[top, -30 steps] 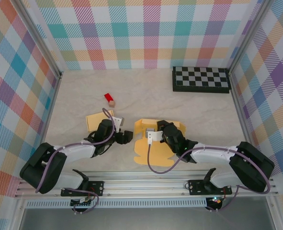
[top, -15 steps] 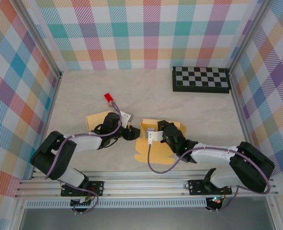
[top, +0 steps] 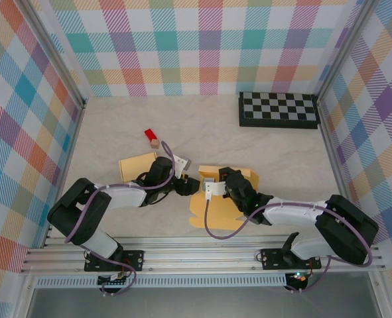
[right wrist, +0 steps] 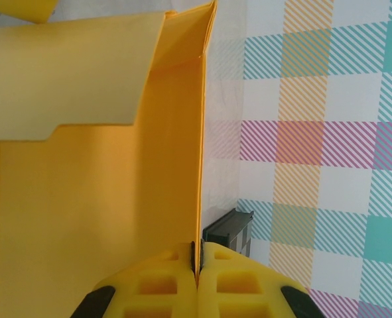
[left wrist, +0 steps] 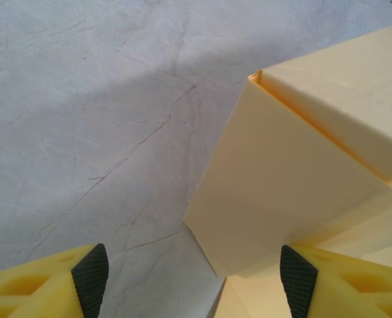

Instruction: Fold the paper box

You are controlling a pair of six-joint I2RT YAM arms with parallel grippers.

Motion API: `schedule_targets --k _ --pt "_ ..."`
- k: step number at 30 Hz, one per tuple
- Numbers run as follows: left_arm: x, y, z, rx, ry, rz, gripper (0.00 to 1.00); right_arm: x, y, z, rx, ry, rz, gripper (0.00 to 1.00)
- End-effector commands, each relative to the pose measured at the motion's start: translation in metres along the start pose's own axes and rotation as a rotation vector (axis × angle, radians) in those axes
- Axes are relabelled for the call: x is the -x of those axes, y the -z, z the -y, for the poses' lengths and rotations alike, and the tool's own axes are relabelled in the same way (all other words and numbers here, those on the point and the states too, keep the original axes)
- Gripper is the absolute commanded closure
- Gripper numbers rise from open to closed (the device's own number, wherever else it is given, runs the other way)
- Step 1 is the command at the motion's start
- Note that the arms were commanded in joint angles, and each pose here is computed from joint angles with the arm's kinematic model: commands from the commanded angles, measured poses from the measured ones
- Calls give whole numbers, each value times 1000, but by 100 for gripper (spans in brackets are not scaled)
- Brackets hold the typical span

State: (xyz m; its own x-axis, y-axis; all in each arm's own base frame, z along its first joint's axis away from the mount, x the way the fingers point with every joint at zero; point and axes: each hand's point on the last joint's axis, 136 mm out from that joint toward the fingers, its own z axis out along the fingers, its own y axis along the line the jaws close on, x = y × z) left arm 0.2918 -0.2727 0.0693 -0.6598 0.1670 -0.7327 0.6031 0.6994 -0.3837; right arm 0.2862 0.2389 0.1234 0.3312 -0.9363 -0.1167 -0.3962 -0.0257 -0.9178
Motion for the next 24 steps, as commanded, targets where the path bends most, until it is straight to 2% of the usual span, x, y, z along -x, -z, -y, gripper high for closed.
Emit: schedule_targets --k 1,16,24 --pt "21 4 18 -58 -36 85 28 8 -1 -10 40 7 40 100" --pt "17 14 36 -140 -5 93 28 6 -2 -14 52 18 29 100" --pt "8 19 44 -178 -5 39 29 6 -2 -14 53 21 29 100"
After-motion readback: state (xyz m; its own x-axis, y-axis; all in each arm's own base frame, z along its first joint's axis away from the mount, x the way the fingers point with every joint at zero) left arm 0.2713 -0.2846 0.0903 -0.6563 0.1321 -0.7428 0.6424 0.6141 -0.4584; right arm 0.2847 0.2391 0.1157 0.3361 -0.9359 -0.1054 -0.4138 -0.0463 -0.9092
